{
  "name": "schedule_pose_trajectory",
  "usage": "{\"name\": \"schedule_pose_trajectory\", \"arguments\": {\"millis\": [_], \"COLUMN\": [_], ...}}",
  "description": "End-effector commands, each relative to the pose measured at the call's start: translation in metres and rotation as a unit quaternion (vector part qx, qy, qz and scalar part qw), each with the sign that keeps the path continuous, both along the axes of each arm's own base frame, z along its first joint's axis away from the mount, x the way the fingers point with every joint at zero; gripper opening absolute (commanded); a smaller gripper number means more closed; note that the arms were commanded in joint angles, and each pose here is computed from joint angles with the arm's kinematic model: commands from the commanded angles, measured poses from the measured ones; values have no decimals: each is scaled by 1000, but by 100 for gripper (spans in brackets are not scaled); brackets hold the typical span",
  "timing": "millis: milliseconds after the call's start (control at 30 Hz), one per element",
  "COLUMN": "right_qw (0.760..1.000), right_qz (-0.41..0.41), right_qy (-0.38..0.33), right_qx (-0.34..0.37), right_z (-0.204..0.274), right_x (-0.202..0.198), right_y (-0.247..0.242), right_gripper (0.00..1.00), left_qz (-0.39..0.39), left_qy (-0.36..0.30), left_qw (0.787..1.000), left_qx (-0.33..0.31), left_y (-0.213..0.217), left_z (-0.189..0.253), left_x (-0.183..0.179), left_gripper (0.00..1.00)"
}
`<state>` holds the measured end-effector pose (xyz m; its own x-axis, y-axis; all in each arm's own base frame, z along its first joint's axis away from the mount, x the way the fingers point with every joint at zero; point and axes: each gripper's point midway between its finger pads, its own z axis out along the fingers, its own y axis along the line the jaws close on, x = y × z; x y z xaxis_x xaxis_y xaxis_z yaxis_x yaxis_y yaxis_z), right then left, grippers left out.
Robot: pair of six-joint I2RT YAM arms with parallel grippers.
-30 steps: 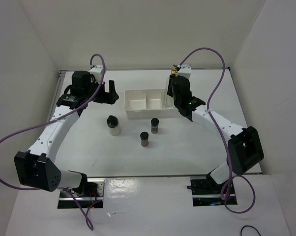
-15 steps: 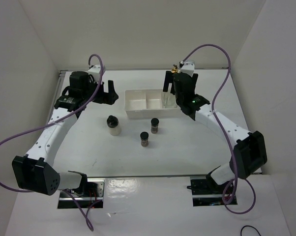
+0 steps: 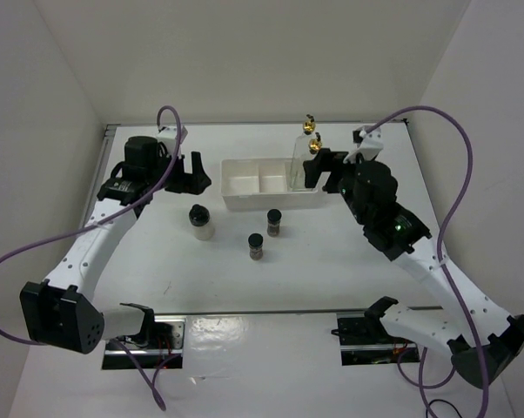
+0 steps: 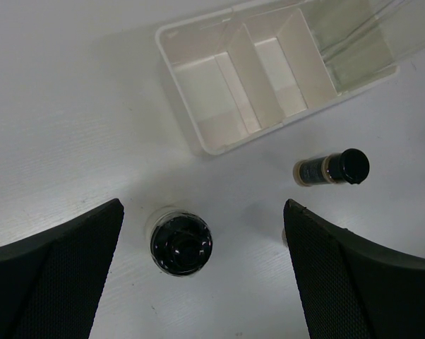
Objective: Organize the condiment bottles
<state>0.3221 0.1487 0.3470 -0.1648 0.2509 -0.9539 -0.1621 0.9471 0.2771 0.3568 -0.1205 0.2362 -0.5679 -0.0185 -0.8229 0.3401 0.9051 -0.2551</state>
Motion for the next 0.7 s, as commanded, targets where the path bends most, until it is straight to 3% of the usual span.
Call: {"name": "schedule_pose_trajectory", "arguments": {"millis": [0, 200, 333, 667], "right_qw": [991, 978, 970, 963], "right_qz": [102, 143, 115, 105], "right_qy": [91, 154, 214, 246], "right_qx": [7, 7, -20, -39], "right_z": [-64, -120, -161, -191], "right_x": [-36, -50, -36, -6], "right_y": [37, 70, 86, 119], "right_gripper": [98, 98, 98, 98], "left_qz": [-1, 12, 22, 41], "left_qy": [-35, -33, -15, 0], "left_qw": [999, 999, 999, 999], "left_qx": [-21, -20, -20, -11], "left_y": [-4, 0, 2, 9], "left_z": [24, 25, 14, 4], "left_x": [-5, -6, -9, -13], "left_gripper": [100, 100, 100, 100]}}
